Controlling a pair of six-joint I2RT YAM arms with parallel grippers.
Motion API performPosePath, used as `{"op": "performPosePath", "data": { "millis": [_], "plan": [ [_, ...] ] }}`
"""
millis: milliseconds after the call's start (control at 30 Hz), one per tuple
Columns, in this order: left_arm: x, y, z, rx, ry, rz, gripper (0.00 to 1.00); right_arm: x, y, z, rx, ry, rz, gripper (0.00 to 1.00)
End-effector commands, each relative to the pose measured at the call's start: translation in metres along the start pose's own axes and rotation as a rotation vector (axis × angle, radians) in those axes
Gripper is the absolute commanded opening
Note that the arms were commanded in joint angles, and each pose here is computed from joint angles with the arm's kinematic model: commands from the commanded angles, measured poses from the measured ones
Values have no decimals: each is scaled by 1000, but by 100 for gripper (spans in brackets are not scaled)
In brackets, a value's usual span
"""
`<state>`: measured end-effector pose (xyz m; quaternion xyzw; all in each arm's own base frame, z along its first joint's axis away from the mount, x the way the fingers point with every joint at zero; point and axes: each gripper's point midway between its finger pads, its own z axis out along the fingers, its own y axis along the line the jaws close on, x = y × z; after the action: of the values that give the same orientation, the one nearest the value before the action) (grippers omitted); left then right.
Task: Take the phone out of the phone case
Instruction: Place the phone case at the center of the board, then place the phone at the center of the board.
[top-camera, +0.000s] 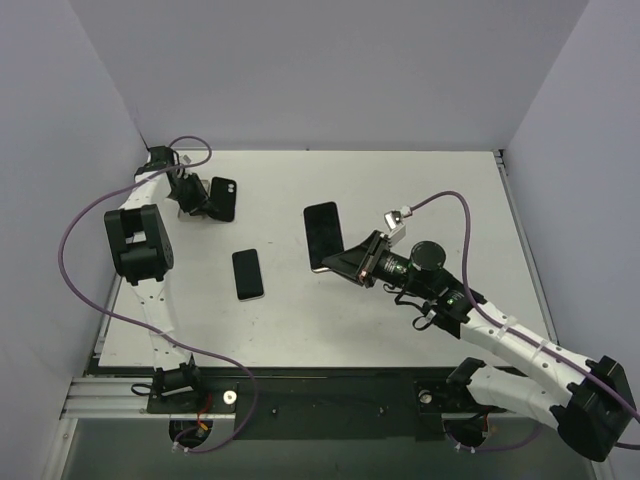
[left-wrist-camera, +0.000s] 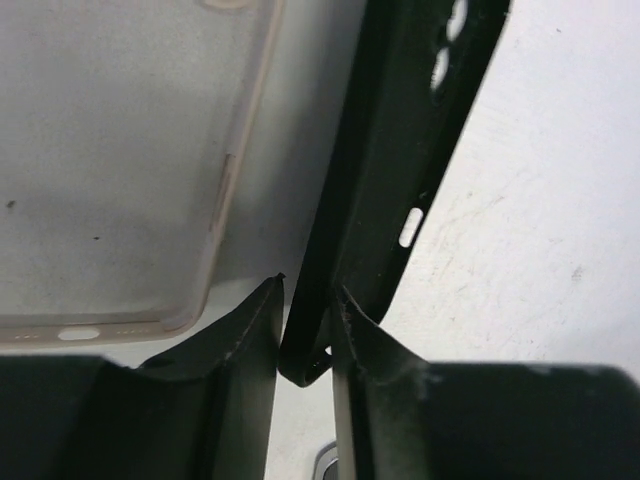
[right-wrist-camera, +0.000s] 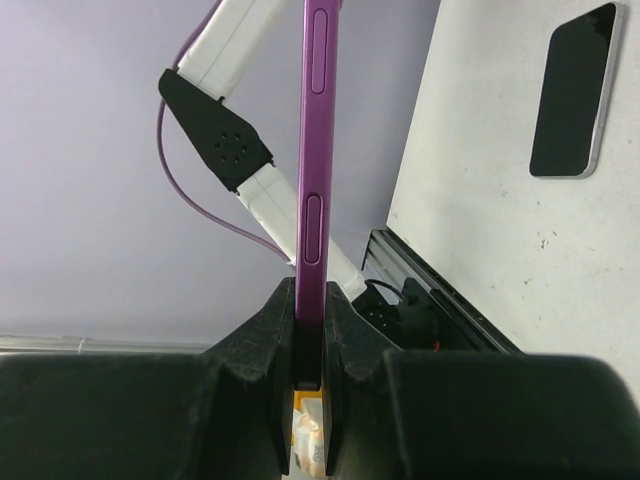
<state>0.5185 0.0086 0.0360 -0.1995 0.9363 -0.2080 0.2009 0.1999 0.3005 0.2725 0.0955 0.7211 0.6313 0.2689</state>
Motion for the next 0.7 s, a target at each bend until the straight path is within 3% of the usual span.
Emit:
{"op": "performPosePath", "data": {
  "millis": [0,200,400,500,667],
  "plan": [
    [-23,7,-17,-86,-94,-10,40,-2,22,4,-99,-31,-55,0],
    [-33,-7,-47,-96,-152,-4,51,5,-9,16,-14,-17,-69,0],
    [-42,-21,-102,-148,-248,20,55,9,-54,48,127,17,-134,0],
    [-38,-73,-134,39,-305,66,57,7,-65,72,148,23,-170,0],
    [-2,-125,-152,199,-296,144,57,18,-114,114,273,103,-266,0]
  ]
}}
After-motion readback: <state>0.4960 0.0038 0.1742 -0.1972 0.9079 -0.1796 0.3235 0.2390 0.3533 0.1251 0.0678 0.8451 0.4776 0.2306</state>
